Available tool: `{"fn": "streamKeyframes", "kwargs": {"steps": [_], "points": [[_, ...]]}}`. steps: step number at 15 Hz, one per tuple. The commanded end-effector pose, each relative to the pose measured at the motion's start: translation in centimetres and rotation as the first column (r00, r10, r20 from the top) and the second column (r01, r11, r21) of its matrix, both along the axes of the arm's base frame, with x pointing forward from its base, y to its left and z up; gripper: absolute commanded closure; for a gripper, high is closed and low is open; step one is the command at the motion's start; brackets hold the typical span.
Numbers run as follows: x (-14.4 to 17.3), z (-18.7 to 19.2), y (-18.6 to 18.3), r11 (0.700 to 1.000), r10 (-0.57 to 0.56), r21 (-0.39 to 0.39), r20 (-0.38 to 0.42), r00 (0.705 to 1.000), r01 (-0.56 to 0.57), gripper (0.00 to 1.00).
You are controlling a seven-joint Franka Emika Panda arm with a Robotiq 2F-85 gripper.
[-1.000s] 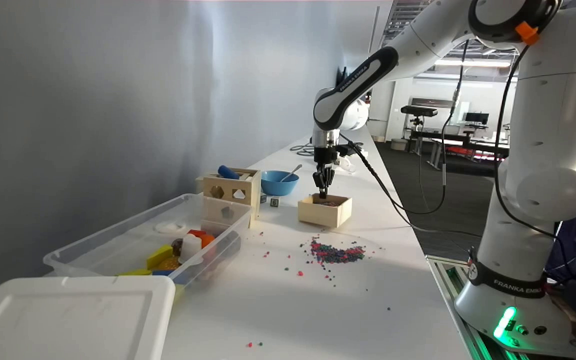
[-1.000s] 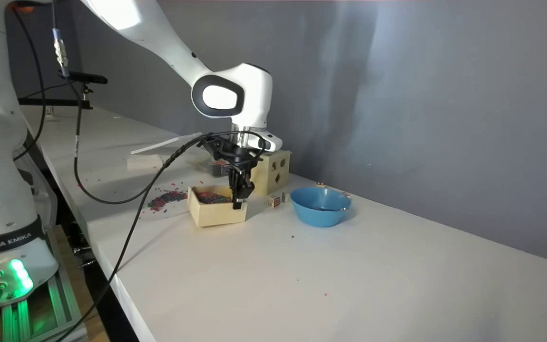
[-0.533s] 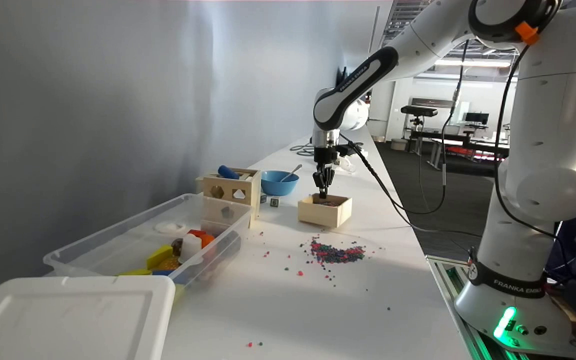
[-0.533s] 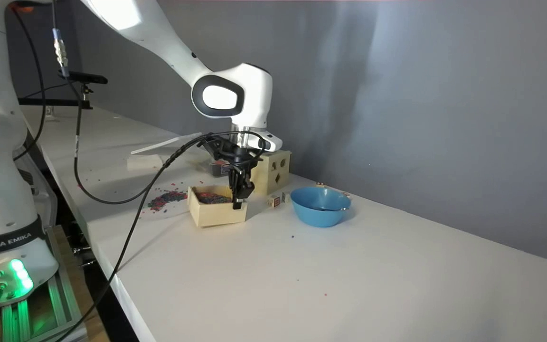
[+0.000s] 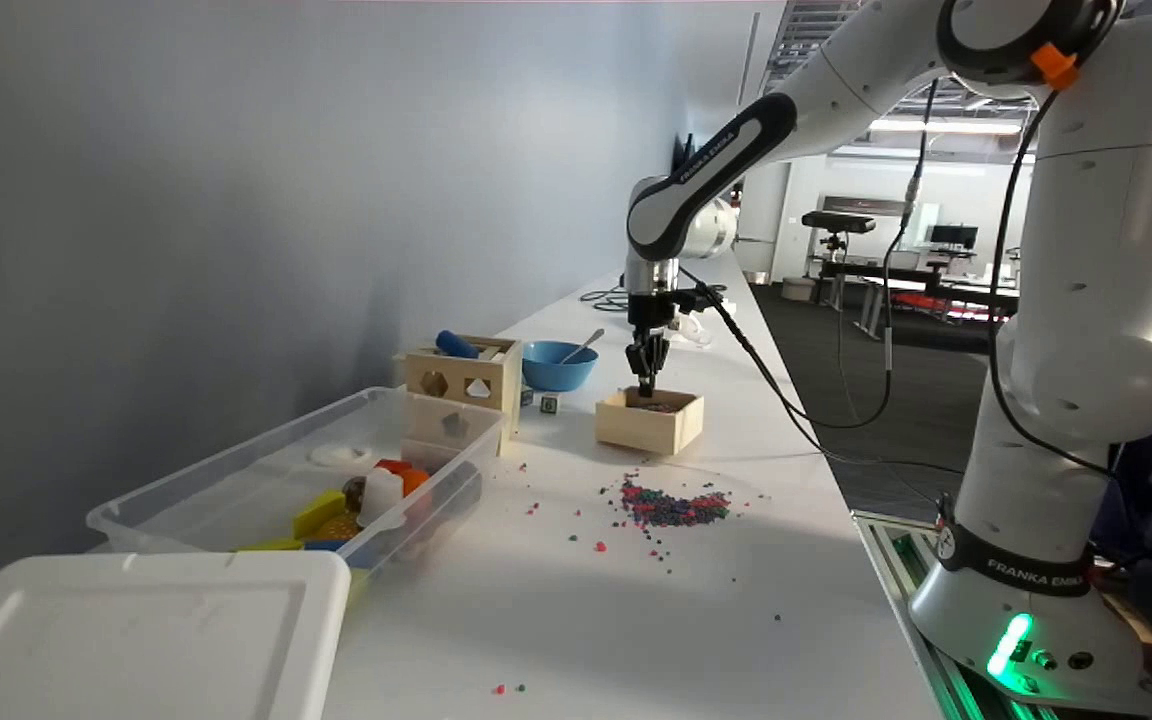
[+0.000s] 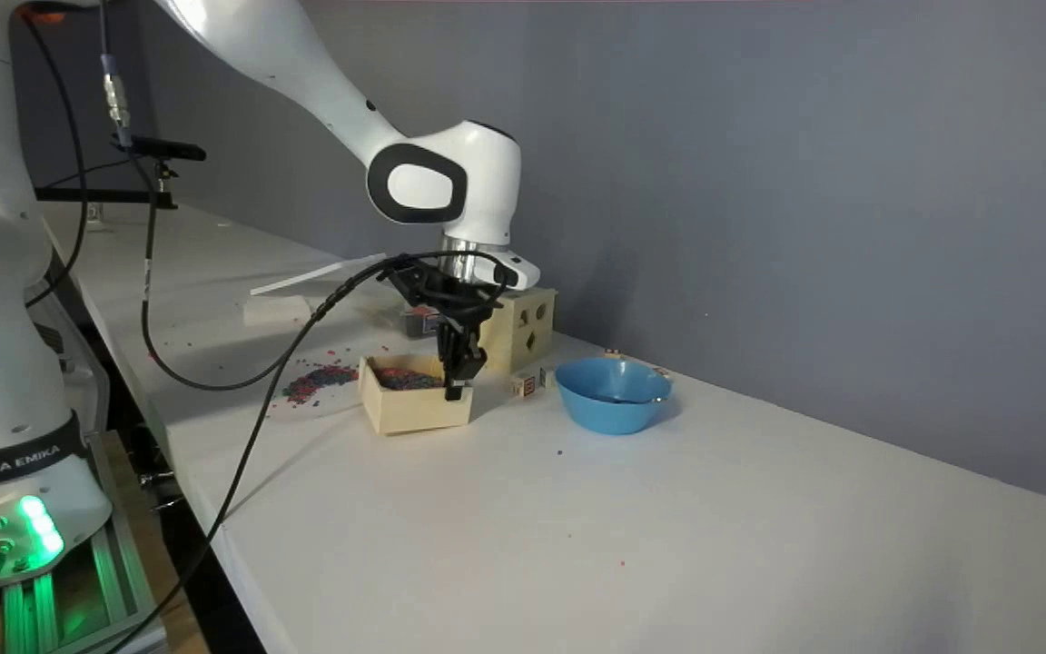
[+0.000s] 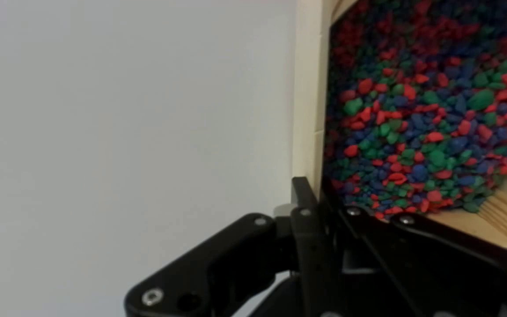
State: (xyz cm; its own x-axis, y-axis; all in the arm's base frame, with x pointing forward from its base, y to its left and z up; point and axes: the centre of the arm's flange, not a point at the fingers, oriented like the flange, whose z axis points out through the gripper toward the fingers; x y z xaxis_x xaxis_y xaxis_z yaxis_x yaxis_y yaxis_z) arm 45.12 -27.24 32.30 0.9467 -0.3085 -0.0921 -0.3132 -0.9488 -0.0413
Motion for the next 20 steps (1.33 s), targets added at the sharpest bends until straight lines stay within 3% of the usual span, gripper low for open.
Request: {"fn": "streamKeyframes", "kwargs": {"steps": [1, 13, 15, 20], "points": [[0.0, 0.0, 0.0, 1.0, 0.0, 0.0, 0.0, 1.0, 0.0, 0.93], [0.0, 0.0, 0.0, 1.0, 0.0, 0.0, 0.0, 1.0, 0.0, 0.93], [0.0, 0.1, 0.1, 1.0, -0.007, 0.005, 0.008, 1.0, 0.007, 0.98], [0.2, 2.1, -0.5, 1.0, -0.027, 0.015, 0.033, 0.999, 0.027, 0.98]]}}
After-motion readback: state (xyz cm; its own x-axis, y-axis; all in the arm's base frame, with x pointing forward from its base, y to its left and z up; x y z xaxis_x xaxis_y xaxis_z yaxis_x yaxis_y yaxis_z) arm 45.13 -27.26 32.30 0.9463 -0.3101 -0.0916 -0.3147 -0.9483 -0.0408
